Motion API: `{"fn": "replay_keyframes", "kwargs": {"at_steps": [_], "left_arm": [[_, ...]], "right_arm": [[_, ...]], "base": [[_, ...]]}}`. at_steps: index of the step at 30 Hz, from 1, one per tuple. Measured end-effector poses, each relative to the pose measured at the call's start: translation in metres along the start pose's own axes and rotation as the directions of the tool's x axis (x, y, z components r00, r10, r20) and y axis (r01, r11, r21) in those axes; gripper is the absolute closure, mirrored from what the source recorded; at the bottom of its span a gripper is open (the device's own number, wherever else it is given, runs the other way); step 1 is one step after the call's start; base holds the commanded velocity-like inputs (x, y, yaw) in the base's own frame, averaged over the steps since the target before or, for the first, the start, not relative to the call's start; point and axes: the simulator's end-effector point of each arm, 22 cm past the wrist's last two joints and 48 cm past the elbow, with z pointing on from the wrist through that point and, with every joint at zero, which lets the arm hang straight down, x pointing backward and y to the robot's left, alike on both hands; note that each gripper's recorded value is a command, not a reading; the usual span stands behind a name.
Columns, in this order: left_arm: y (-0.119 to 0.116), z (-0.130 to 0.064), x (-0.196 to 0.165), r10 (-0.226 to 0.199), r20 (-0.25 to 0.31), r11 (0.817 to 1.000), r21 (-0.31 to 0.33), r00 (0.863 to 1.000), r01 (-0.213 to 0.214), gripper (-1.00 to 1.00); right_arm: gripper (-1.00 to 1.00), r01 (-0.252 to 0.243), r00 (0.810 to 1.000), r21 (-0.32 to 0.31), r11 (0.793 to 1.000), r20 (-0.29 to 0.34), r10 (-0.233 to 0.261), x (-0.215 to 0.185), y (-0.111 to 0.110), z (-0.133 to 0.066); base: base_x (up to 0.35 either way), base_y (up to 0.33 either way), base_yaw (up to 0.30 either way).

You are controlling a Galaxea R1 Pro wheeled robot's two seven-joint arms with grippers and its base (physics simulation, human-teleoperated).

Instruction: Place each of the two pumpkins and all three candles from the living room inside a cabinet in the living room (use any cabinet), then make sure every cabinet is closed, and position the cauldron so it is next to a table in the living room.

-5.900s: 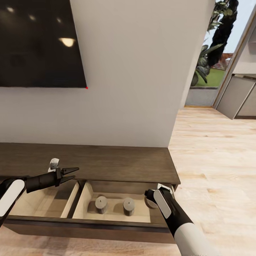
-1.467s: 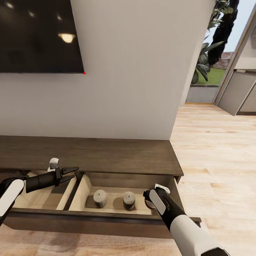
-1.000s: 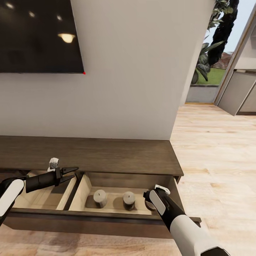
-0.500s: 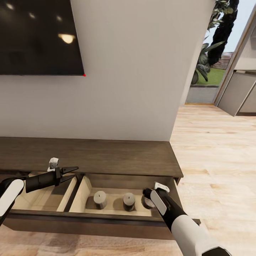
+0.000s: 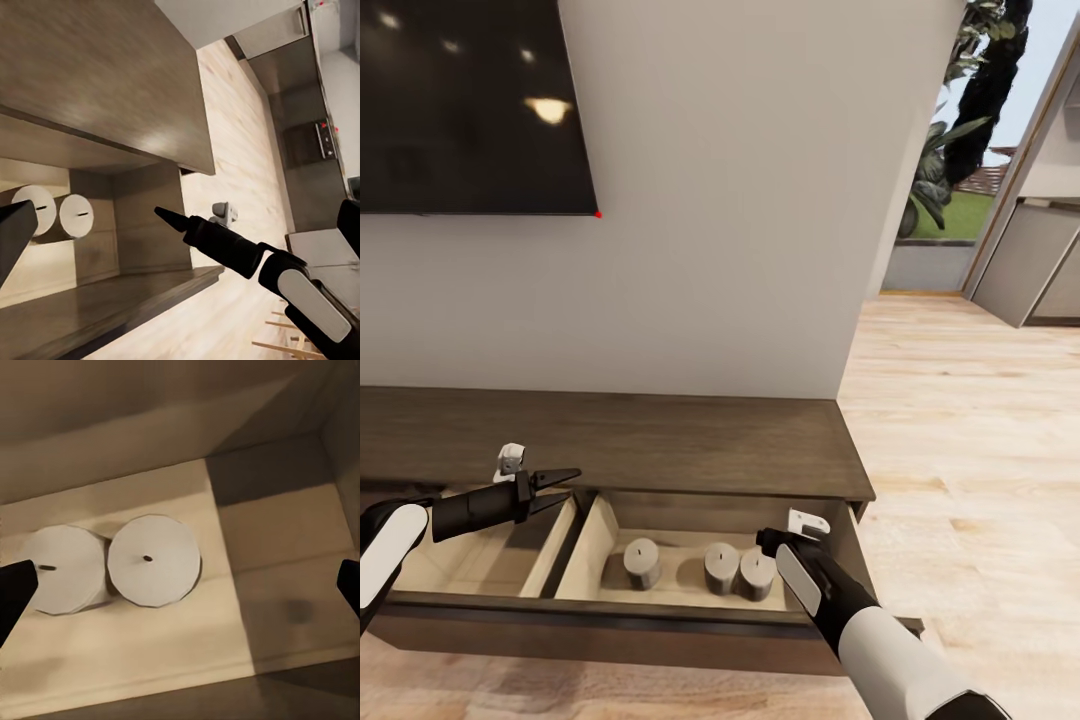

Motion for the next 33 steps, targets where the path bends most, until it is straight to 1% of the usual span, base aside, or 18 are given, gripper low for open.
{"fn": "replay_keyframes", "kwargs": {"at_steps": [4, 8, 11, 14, 15, 16, 17, 18, 19, 22, 28, 33], "left_arm": [[-0.007, -0.001, -0.005, 0.000, 0.000, 1.000, 0.001, 1.000, 0.000, -1.00], [-0.013, -0.002, -0.008, 0.002, -0.007, 1.000, -0.006, 1.000, -0.002, -1.00], [-0.017, -0.003, -0.010, 0.003, -0.010, 1.000, -0.012, 1.000, -0.003, -1.00], [-0.022, -0.004, -0.014, 0.003, -0.011, 1.000, -0.014, 1.000, -0.004, -1.00], [-0.024, -0.005, -0.015, 0.003, -0.012, 1.000, -0.014, 1.000, -0.004, -1.00], [-0.026, -0.005, -0.016, 0.003, -0.012, 1.000, -0.014, 1.000, -0.003, -1.00], [-0.028, -0.005, -0.017, 0.003, -0.012, 1.000, -0.014, 1.000, -0.003, -1.00], [-0.029, -0.006, -0.018, 0.003, -0.012, 1.000, -0.014, 1.000, -0.003, -1.00], [-0.031, -0.006, -0.019, 0.003, -0.012, 1.000, -0.014, 1.000, -0.003, -1.00], [-0.036, -0.007, -0.022, 0.003, -0.012, 1.000, -0.014, 1.000, -0.003, -1.00], [-0.047, -0.010, -0.029, 0.003, -0.012, 1.000, -0.015, 1.000, -0.003, -1.00], [-0.056, -0.012, -0.034, 0.003, -0.013, 1.000, -0.015, 1.000, -0.003, -1.00]], "right_arm": [[-1.00, -0.001, 1.000, 0.001, 1.000, -0.002, 0.001, -0.006, 0.001, -0.006], [-1.00, 0.009, 0.999, -0.005, 1.000, -0.031, -0.009, -0.010, 0.005, -0.013], [-1.00, 0.025, 0.997, -0.010, 1.000, -0.069, -0.025, -0.010, 0.008, -0.019], [-1.00, 0.046, 0.992, -0.016, 0.999, -0.121, -0.047, -0.006, 0.010, -0.026], [-1.00, 0.049, 0.986, -0.023, 0.999, -0.161, -0.052, -0.001, 0.011, -0.029], [-1.00, 0.032, 0.982, -0.037, 0.999, -0.184, -0.038, -0.003, 0.014, -0.034], [-1.00, 0.022, 0.982, -0.044, 0.999, -0.188, -0.030, -0.007, 0.016, -0.037], [-1.00, -0.007, 0.983, -0.065, 0.998, -0.184, -0.005, -0.018, 0.021, -0.043], [-1.00, -0.022, 0.984, -0.087, 0.996, -0.176, 0.007, -0.027, 0.027, -0.048], [-1.00, -0.046, 0.986, -0.135, 0.990, -0.164, 0.023, -0.043, 0.038, -0.059], [-1.00, -0.053, 0.986, -0.151, 0.987, -0.165, 0.028, -0.052, 0.042, -0.070], [-1.00, -0.054, 0.986, -0.152, 0.987, -0.166, 0.028, -0.059, 0.044, -0.078]], "base": [[0.000, 0.000, 0.000], [0.000, 0.000, 0.000], [0.000, 0.000, 0.000], [-0.019, 0.000, 0.000], [-0.181, 0.000, 0.000], [-0.206, 0.000, 0.000], [-0.161, 0.000, 0.000], [-0.103, 0.000, 0.000], [-0.066, 0.000, 0.000], [-0.025, 0.000, 0.000], [-0.006, 0.000, 0.000], [-0.162, 0.046, 0.000]]}}
